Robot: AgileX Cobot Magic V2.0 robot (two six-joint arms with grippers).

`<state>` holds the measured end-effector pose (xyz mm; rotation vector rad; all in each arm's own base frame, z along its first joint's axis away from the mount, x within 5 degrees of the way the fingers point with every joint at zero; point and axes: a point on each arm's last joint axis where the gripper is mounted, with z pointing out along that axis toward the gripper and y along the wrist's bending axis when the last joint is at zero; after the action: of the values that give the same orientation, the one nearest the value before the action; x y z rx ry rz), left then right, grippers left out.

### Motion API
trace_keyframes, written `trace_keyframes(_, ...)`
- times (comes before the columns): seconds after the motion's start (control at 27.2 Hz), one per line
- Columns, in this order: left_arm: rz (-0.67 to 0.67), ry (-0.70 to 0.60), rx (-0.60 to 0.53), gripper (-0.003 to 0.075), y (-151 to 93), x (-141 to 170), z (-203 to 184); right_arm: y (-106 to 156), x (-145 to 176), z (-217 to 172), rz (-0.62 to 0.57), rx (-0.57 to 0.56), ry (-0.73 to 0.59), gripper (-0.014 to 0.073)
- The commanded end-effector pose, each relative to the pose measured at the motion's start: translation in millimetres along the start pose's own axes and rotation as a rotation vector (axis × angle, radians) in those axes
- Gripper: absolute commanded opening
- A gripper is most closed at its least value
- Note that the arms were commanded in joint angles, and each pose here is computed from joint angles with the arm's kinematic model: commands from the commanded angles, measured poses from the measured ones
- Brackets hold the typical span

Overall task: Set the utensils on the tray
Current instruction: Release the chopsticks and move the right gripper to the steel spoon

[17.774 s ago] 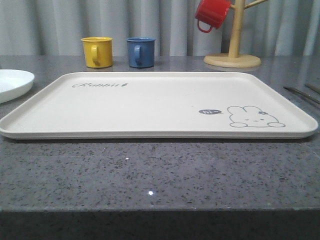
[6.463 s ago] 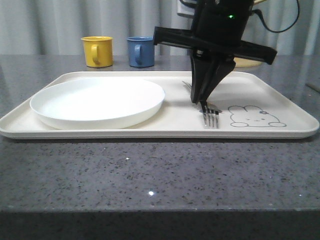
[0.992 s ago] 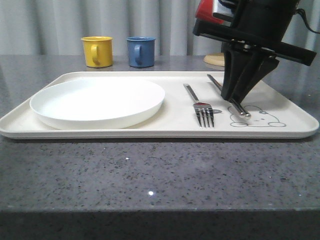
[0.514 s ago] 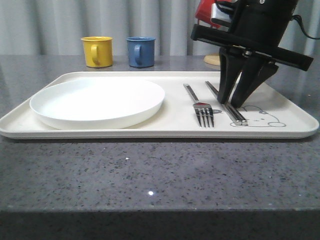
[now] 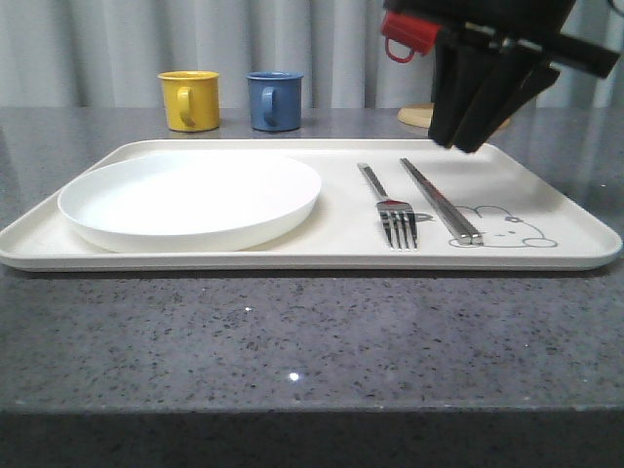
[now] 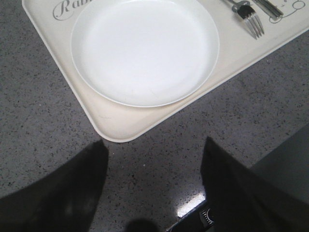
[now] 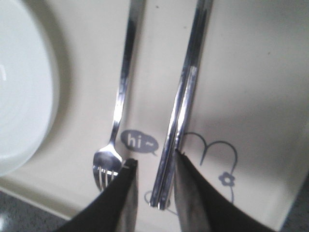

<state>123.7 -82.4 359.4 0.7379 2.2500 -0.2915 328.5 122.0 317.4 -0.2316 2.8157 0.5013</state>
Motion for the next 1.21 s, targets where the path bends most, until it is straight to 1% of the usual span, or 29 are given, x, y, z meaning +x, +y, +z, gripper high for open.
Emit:
trace_keyframes(0.0, -0.011, -0.082, 0.009, 0.0422, -1, -11, -6, -2, 9, -55, -0.086, 0.04, -0.121, 0.0224)
trace_keyframes(0.15, -0.011, -0.082, 0.009, 0.0422, -1, -11, -6, -25, 15, -75, -0.052, 0.128, -0.137, 0.0224)
trace_keyframes(0.29, -0.011, -0.082, 0.009, 0.0423, -1, -11, -6, -57, 19, -89, 0.034, 0.2, -0.128, 0.0224)
trace_keyframes(0.4, -0.011, -0.082, 0.009, 0.0423, -1, -11, -6, -80, 20, -94, 0.103, 0.226, -0.122, 0.0224)
trace_keyframes(0.62, -0.011, -0.082, 0.009, 0.0423, -1, -11, -6, -118, 22, -99, 0.178, 0.269, -0.105, 0.0224)
trace_keyframes(0.81, -0.011, -0.082, 0.009, 0.0423, -1, -11, -6, -140, 22, -94, 0.226, 0.31, -0.074, 0.0224)
trace_keyframes(1.03, -0.011, -0.082, 0.009, 0.0423, -1, -11, -6, -154, 20, -81, 0.235, 0.35, -0.006, 0.0224)
trace_keyframes(1.18, -0.011, -0.082, 0.009, 0.0422, -1, -11, -6, -161, 17, -70, 0.241, 0.355, 0.036, 0.0224)
